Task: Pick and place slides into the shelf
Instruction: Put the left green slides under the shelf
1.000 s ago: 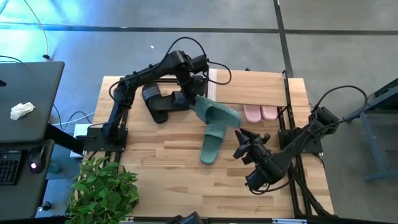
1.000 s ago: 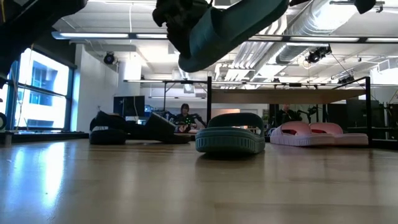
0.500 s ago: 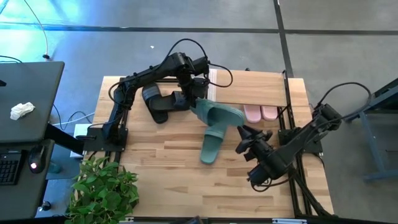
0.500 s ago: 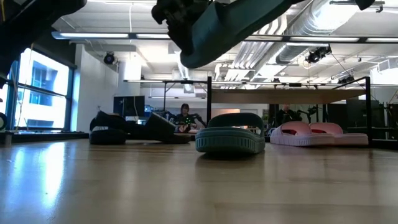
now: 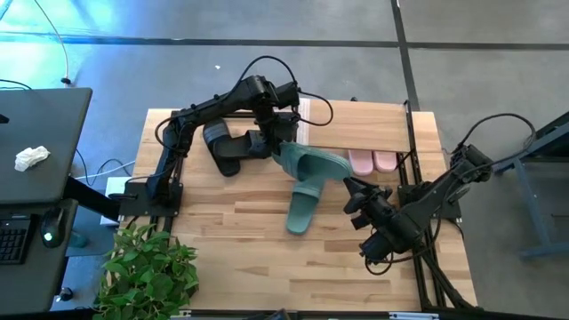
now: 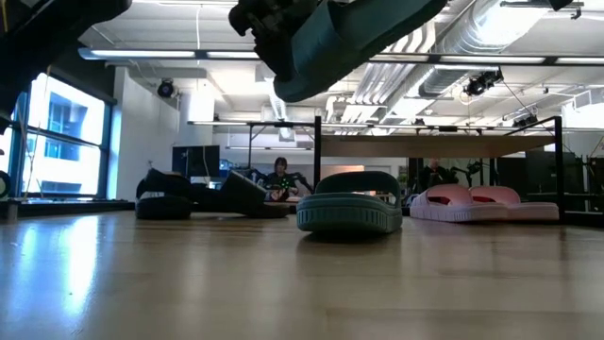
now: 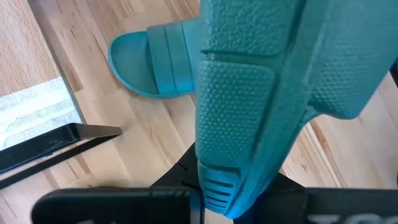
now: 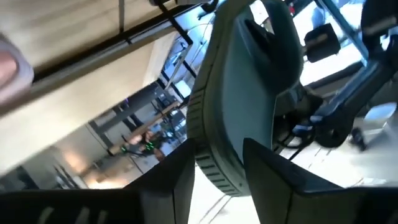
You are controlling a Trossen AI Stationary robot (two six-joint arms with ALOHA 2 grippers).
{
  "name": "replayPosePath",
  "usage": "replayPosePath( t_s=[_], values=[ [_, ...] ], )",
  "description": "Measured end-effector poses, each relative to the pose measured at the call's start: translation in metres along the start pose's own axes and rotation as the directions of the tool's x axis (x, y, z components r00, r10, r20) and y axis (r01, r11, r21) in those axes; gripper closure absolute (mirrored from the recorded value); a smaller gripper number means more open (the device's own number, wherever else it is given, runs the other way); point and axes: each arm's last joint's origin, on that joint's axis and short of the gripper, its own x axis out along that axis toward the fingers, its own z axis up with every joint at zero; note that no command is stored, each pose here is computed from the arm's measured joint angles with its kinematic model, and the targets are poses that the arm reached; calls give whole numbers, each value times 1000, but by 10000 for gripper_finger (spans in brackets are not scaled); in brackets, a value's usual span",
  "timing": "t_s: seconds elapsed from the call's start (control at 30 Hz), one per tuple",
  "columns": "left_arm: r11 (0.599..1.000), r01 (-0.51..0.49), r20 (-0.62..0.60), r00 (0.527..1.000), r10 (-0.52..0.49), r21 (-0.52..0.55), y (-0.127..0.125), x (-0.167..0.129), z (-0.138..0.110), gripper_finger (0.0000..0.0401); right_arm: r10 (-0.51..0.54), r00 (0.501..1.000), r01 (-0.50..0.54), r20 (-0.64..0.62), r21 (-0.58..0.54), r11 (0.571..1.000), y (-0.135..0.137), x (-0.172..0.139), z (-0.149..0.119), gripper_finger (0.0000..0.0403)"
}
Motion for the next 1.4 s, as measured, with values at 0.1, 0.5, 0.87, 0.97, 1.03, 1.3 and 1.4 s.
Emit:
replayPosePath(
  t_s=[0.1,0.5,0.87,0.97,1.03,1.3,1.4],
  values=[
    [1000,0,0,1000,0,-1,0,0,0,376,-9,1000,8,9,51,999,0,-3,-3,258],
    [1000,0,-3,1000,0,-4,0,0,0,376,87,995,-76,50,-189,979,2,4,-3,210],
    [1000,1,0,1000,-1,-4,0,0,0,376,89,996,-85,1,-260,962,-5,21,-3,210],
    [1000,1,0,1000,-1,-3,0,0,0,376,89,996,-84,10,-243,966,-8,24,0,211],
    [1000,1,0,1000,-1,-3,0,0,0,376,86,996,-81,12,-234,969,-9,24,0,217],
    [1000,2,-1,1000,-2,-6,0,0,0,376,71,997,-66,21,-185,981,-12,24,3,309],
    [1000,2,-3,1000,-2,-20,0,0,0,354,63,998,-59,23,-155,986,-14,24,4,355]
  ],
)
